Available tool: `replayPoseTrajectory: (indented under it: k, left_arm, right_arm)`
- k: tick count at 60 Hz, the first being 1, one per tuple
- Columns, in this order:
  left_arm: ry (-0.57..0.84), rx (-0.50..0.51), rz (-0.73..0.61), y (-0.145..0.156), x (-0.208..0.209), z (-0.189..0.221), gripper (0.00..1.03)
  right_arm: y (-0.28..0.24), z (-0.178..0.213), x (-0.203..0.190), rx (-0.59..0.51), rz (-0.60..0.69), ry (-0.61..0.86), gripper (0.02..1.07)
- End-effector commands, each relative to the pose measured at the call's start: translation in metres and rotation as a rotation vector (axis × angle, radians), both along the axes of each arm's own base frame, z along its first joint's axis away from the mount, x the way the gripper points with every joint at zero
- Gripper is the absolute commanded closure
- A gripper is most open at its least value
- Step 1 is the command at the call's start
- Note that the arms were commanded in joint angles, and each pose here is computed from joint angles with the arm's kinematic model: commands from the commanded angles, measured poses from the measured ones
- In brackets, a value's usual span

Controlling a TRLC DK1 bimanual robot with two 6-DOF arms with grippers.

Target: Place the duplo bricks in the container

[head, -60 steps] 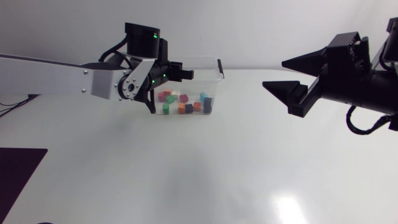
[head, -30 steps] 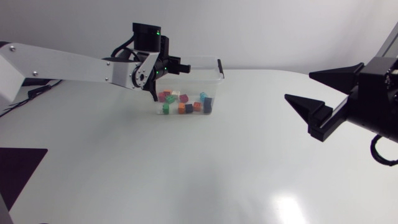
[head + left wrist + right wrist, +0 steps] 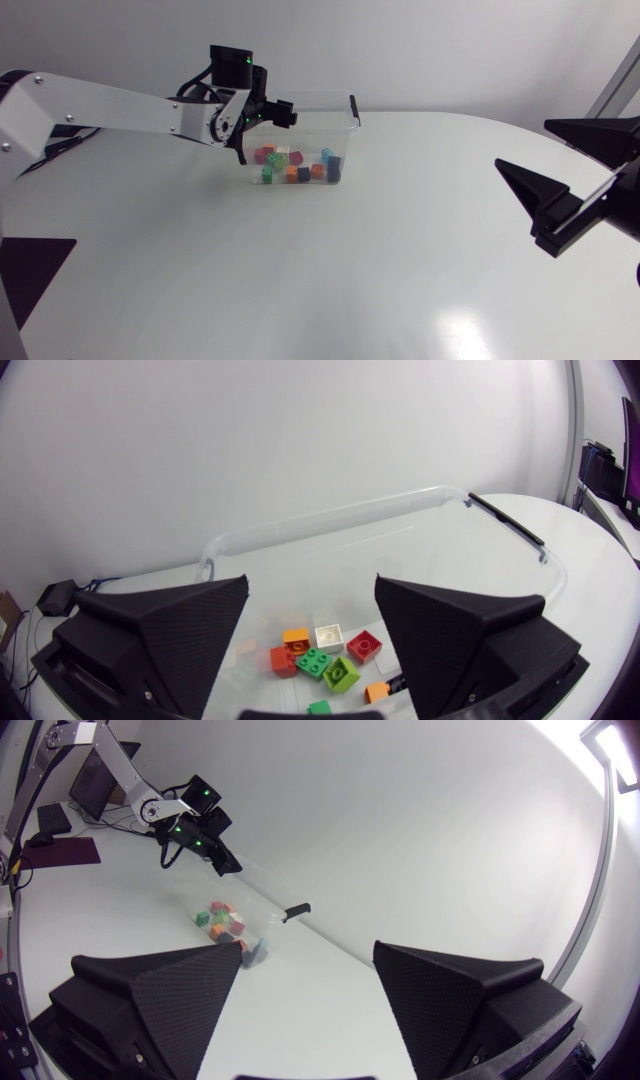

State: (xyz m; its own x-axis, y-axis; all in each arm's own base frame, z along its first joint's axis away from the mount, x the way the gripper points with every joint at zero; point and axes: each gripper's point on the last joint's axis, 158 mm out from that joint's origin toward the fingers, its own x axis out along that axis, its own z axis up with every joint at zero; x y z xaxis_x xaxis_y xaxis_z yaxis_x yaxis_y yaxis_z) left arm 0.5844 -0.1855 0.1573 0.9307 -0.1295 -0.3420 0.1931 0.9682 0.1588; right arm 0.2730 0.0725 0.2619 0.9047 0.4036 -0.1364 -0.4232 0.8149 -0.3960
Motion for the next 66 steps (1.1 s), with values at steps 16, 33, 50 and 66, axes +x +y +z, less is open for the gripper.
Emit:
replayPoseTrajectory:
  k: [16,33,50,66]
  left_arm:
    - [-0.118,0.028,-0.013,0.027,-0.056,0.071,0.05]
    - [-0.148,0.039,-0.002,0.057,-0.112,0.089,0.05]
    - [-0.200,0.021,0.017,0.083,-0.165,0.103,0.05]
    - [-0.250,0.013,0.047,0.105,-0.207,0.107,0.05]
  right_arm:
    - [-0.019,-0.019,-0.023,-0.003,-0.091,-0.032,0.10]
    - [-0.026,-0.034,-0.036,0.038,-0.132,-0.063,0.10]
    - [-0.031,-0.050,-0.039,0.095,-0.165,-0.075,0.10]
    - [-0.034,-0.066,-0.036,0.129,-0.181,-0.068,0.10]
